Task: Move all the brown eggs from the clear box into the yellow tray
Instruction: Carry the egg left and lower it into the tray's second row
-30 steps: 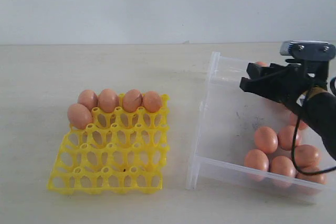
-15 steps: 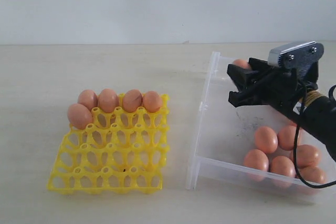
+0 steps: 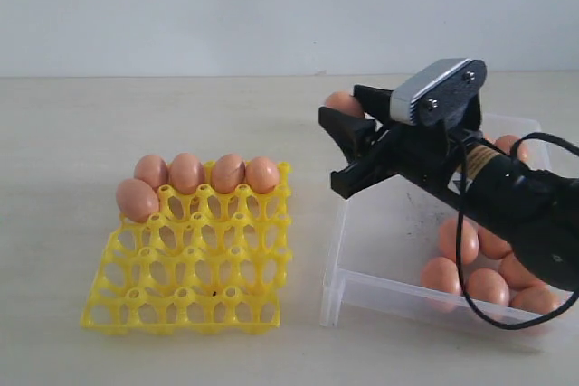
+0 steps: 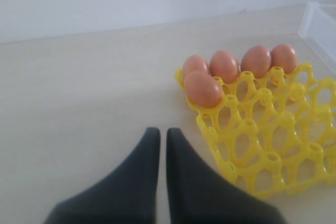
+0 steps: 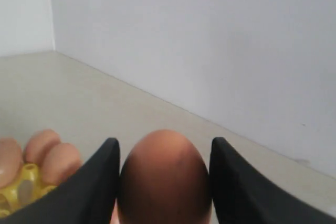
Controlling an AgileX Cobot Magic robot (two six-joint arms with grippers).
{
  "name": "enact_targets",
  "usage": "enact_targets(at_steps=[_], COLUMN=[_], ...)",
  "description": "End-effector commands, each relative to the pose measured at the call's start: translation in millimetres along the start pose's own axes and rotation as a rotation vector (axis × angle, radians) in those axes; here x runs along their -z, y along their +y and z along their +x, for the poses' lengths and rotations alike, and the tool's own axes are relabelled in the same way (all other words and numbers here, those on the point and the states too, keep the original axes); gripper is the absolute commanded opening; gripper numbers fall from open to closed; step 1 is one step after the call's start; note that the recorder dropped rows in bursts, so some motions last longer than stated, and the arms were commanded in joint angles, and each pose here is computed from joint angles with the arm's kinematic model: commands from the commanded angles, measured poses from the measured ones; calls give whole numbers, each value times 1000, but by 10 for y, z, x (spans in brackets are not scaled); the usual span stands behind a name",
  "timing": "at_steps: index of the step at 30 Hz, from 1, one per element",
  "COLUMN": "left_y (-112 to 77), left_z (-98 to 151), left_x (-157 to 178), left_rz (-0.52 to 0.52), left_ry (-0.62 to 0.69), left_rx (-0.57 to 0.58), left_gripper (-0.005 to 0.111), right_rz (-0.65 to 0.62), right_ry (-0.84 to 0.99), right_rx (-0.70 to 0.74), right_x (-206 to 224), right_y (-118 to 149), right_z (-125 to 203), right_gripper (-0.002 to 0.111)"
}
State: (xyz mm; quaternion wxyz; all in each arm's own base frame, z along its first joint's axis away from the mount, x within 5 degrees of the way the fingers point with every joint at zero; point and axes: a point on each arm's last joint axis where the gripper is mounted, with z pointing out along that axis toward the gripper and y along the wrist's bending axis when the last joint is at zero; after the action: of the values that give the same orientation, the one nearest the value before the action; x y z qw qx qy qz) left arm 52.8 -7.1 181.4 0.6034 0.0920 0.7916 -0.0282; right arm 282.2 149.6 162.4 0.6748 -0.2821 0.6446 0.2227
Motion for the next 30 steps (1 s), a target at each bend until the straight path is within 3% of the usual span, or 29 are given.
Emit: enact_targets(at_steps=[1,10,22,26,28,30], left_y=[-3,-3,-3,-3,-3,-3], left_z=[4,4,4,4,4,4], left_x=[-1,-1,-1,-1,-1,-1], left_rz=[5,5,5,5,5,5], left_ry=[-4,-4,-4,-4,-4,-4], left_rx=[6,6,6,6,6,6], left_gripper=[4,4,4,4,4,4], right_rz=[-63,-160,-155,11,79,64], right_ry=[-75,-133,-103,-99,-88,-75], right_rx=[-12,-174,-429,-556,-544,-542], right_x=[-144,-366,-819,-849,-840,-850], right_y=[227,589,1302,1498,1569,1638], right_z=[-159,-302,1,94,152,207], right_gripper=[0,0,0,0,0,0])
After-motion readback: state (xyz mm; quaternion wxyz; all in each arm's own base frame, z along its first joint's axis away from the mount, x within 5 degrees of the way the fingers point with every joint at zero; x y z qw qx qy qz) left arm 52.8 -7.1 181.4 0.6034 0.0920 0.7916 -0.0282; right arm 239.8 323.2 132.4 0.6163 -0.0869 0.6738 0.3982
